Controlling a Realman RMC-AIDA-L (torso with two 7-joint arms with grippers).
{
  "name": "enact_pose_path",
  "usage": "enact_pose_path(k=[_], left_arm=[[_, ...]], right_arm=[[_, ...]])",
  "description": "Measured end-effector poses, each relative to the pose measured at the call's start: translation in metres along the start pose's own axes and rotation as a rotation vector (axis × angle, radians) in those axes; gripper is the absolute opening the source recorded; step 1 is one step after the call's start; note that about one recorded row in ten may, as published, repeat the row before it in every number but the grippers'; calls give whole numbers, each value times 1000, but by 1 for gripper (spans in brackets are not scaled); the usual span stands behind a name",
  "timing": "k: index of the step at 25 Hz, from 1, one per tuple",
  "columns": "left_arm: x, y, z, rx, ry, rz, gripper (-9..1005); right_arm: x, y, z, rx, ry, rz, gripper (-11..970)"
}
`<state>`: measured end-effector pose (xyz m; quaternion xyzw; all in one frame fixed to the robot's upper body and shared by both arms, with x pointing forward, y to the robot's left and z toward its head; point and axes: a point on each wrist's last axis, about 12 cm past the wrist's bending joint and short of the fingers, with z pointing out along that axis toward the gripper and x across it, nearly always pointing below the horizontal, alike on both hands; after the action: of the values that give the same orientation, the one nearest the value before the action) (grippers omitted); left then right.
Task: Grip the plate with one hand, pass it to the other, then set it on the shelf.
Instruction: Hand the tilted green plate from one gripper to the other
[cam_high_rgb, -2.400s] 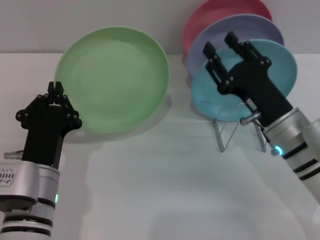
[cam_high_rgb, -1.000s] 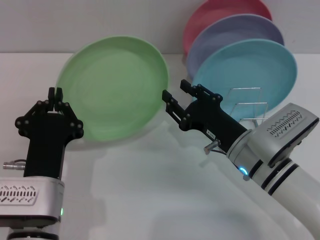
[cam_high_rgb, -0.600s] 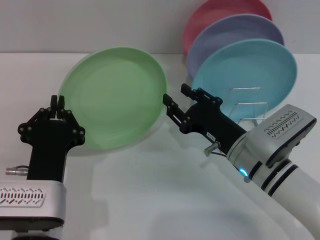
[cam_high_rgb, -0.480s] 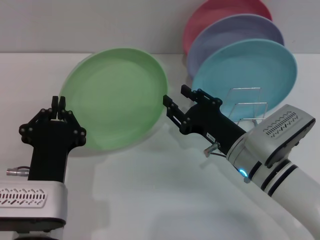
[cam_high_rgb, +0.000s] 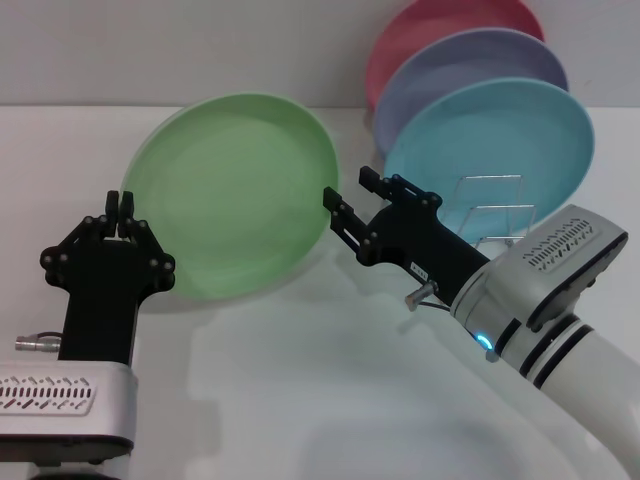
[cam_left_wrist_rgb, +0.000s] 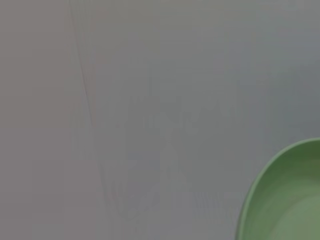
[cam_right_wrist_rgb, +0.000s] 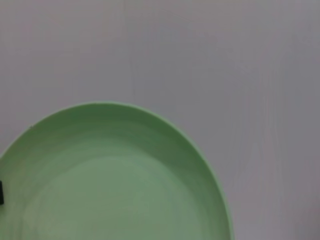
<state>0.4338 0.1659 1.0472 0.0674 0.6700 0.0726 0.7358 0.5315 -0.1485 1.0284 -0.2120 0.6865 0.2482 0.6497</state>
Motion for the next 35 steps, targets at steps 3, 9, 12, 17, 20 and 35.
enact_pose_path(k=[3,9,12,17,20,35], left_arm=[[-1,-1,0,4,-3,-1,41],[0,-2,-1,10,0,-2,41],[-1,-2,-1,12,1,-4,42],[0,-2,-1,13,2,-4,42],[0,-2,-1,13,3,-4,42],[0,-3,-1,16,5,-5,43]], right_arm=[[-1,-1,1,0,1,-6,517],[-2,-3,4,6,3,-7,515],[-3,-3,5,4,1,-9,513],[-3,-3,5,4,0,-9,484],[-4,-3,6,3,0,-10,411],[-4,-2,8,5,1,-2,305]])
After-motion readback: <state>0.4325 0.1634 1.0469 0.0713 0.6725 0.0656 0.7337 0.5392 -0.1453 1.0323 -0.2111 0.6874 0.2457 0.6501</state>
